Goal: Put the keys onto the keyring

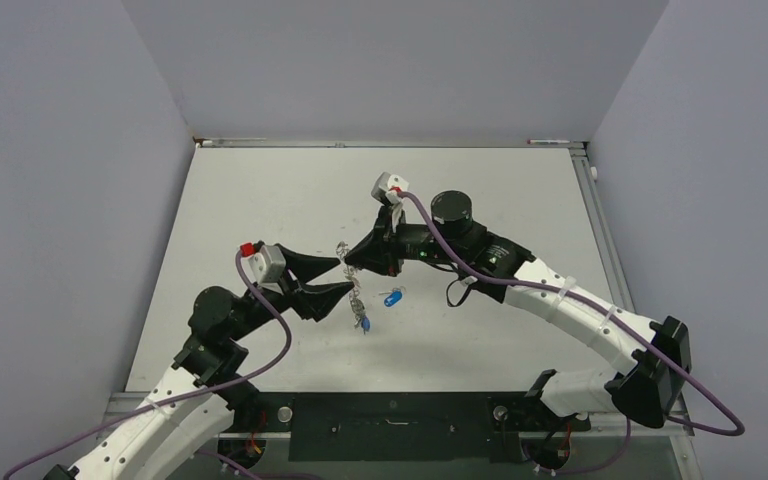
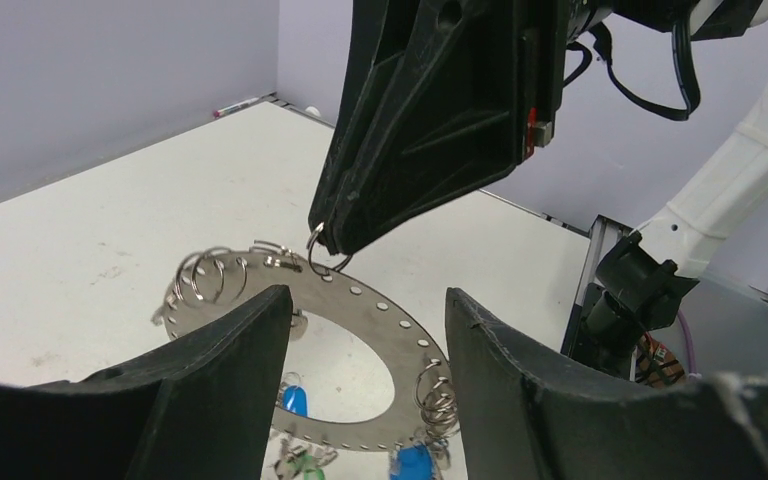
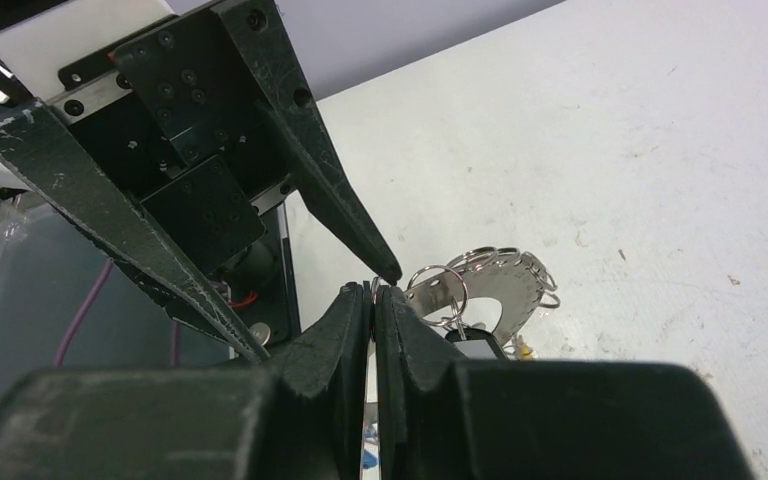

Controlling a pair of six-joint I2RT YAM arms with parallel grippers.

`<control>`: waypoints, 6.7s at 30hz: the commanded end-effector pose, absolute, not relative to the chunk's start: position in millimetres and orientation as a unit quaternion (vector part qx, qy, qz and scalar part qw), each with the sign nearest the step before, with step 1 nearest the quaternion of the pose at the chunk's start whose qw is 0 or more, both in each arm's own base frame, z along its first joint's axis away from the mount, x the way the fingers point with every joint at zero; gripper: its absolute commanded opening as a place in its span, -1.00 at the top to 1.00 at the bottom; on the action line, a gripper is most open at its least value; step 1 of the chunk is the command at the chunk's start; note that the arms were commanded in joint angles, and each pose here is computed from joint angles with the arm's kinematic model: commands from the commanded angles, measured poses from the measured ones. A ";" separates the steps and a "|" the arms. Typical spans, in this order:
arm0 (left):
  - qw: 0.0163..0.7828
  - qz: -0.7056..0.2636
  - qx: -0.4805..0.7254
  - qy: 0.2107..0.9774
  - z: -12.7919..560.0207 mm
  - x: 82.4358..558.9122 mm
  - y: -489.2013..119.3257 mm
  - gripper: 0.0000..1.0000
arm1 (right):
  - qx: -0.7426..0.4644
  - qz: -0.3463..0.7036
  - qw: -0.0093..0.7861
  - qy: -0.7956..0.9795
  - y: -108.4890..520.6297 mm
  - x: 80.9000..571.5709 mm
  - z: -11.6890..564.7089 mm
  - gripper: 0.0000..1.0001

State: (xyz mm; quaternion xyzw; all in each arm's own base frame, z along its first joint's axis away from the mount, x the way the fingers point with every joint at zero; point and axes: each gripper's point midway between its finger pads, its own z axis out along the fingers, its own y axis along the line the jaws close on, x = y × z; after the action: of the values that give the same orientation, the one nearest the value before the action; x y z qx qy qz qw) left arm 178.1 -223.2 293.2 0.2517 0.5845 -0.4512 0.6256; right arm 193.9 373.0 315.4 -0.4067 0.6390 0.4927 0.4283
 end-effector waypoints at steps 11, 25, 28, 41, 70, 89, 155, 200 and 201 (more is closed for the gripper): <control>0.655 -0.414 0.258 0.577 315.5 192.0 -221.8 0.09 | -0.362 0.441 0.458 0.681 382.6 212.5 342.2 0.90; 0.668 -0.365 0.300 0.575 315.4 191.9 -215.3 -0.13 | -0.318 0.405 0.422 0.746 382.6 227.6 324.2 0.89; 0.664 -0.367 0.302 0.577 315.1 192.4 -216.9 -0.16 | -0.316 0.398 0.415 0.755 384.0 229.2 319.7 0.90; 0.655 -0.322 0.351 0.587 288.1 201.6 -220.7 0.01 | -0.276 0.417 0.377 0.780 385.1 234.7 311.1 0.90; 0.694 -0.187 0.414 0.559 269.1 209.0 -207.6 -0.10 | -0.270 0.471 0.332 0.772 393.4 212.8 317.3 0.90; 0.689 -0.188 0.427 0.555 264.3 209.8 -212.8 0.45 | -0.284 0.487 0.309 0.766 403.8 188.5 316.1 0.90; 0.700 -0.391 0.299 0.517 317.8 185.8 -210.4 1.00 | -0.276 0.476 0.477 0.685 374.3 205.7 383.4 -0.02; 0.696 -0.444 0.104 0.554 328.0 215.5 -188.8 1.00 | -0.278 0.446 0.486 0.698 347.0 182.5 331.4 -0.04; 0.696 -0.445 0.097 0.555 328.1 216.5 -187.9 1.00 | -0.278 0.445 0.488 0.698 346.1 182.6 331.0 -0.04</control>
State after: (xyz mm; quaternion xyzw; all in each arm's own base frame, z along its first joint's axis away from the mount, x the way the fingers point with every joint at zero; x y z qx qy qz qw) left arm 211.6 -199.3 295.6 0.1546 0.5913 -0.4269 0.6665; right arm 179.1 352.7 317.9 -0.2805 0.7158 0.4534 0.4509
